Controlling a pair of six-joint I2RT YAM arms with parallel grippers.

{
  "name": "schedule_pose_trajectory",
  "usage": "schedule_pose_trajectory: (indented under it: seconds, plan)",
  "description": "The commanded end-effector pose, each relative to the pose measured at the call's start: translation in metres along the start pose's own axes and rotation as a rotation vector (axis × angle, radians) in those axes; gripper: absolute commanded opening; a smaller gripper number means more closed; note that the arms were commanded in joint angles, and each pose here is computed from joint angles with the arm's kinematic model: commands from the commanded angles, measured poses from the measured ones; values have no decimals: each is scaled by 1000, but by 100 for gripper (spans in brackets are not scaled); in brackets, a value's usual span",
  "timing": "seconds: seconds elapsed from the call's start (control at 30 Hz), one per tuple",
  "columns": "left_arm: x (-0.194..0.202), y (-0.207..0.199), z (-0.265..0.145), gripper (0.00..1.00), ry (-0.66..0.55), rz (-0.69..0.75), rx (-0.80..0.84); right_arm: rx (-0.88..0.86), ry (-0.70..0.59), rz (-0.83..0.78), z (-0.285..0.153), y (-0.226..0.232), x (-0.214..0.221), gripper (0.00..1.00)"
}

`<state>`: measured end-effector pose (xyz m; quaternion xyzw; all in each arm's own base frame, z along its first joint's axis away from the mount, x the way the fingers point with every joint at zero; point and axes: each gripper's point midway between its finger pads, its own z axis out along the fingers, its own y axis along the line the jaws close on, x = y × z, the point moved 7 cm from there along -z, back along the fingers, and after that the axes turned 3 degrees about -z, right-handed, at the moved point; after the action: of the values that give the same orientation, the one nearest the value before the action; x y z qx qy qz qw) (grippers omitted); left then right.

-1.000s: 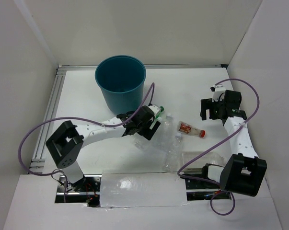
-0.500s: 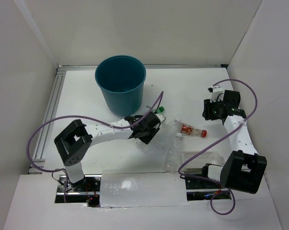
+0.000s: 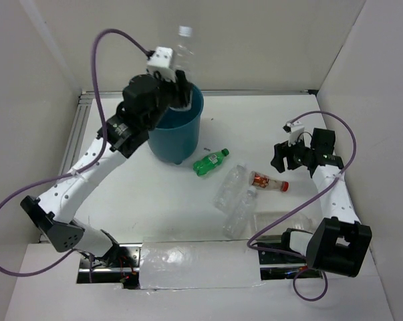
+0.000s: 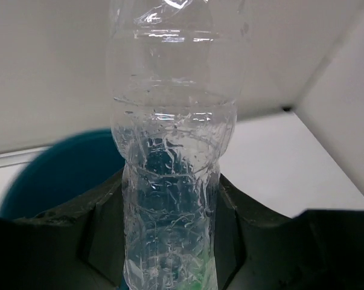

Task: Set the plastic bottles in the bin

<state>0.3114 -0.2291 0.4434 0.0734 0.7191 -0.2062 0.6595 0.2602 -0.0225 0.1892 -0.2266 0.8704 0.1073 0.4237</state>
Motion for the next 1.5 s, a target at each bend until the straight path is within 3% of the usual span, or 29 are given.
schedule_pose_trajectory:
  seconds: [0.0, 0.17, 0.23, 0.27, 0.37, 0.4, 0.6, 0.7, 0.8, 0.9, 0.93, 0.97, 1.0, 1.03, 1.07, 1.13, 1.2, 1.23, 1.33, 1.47]
  plan:
    - [-19, 44, 29, 14, -139, 7, -212, -56, -23, -55, -2, 9, 0, 77]
    - [17, 87, 69, 29, 0, 73, -361, -74, 3, -132, -1, 13, 0, 83]
    - [41, 98, 75, 49, 75, 93, -380, -67, 27, -166, 0, 11, 0, 89]
    - [50, 104, 78, 67, 101, 91, -397, -91, 46, -176, 2, 15, 3, 89]
    - [67, 116, 77, 96, 155, 89, -414, -111, 112, -216, 8, 19, 14, 91]
    - [71, 122, 77, 100, 167, 89, -418, -119, 127, -223, 11, 23, 17, 91]
    - [50, 112, 60, 100, 130, 92, -371, -229, 215, -339, 25, 42, 43, 91]
    - [32, 74, 28, 100, 93, 149, -238, -253, 263, -366, 36, 49, 58, 89]
    - [48, 26, -11, 91, 115, 182, -11, -231, 314, -397, 52, 48, 73, 86]
    - [102, -12, -43, 77, 218, 186, 204, -204, 354, -407, 68, 44, 81, 79]
    - [132, -14, -58, 74, 287, 180, 245, -203, 354, -407, 71, 43, 82, 73]
    - [164, -28, -71, 70, 358, 148, 306, -197, 357, -397, 73, 39, 84, 59]
    - [166, -38, -76, 70, 368, 126, 331, -211, 357, -391, 74, 41, 85, 59]
    - [181, -45, -83, 72, 408, 111, 349, -201, 335, -390, 75, 37, 78, 52]
    - [203, -58, -96, 74, 458, 107, 394, -230, 345, -385, 70, 40, 77, 39]
    - [229, -76, -109, 84, 502, 68, 459, -234, 287, -386, 60, 37, 59, 25]
    - [251, -100, -118, 89, 548, 71, 528, -265, 227, -392, 44, 40, 40, 6]
    - [261, -107, -120, 91, 570, 80, 552, -247, 172, -416, 38, 37, 16, 2]
    - [293, -127, -116, 95, 641, 139, 597, -271, 51, -409, 21, 41, -29, 0]
    - [313, -145, -107, 96, 667, 190, 627, -294, -230, -414, -2, 40, -134, 0]
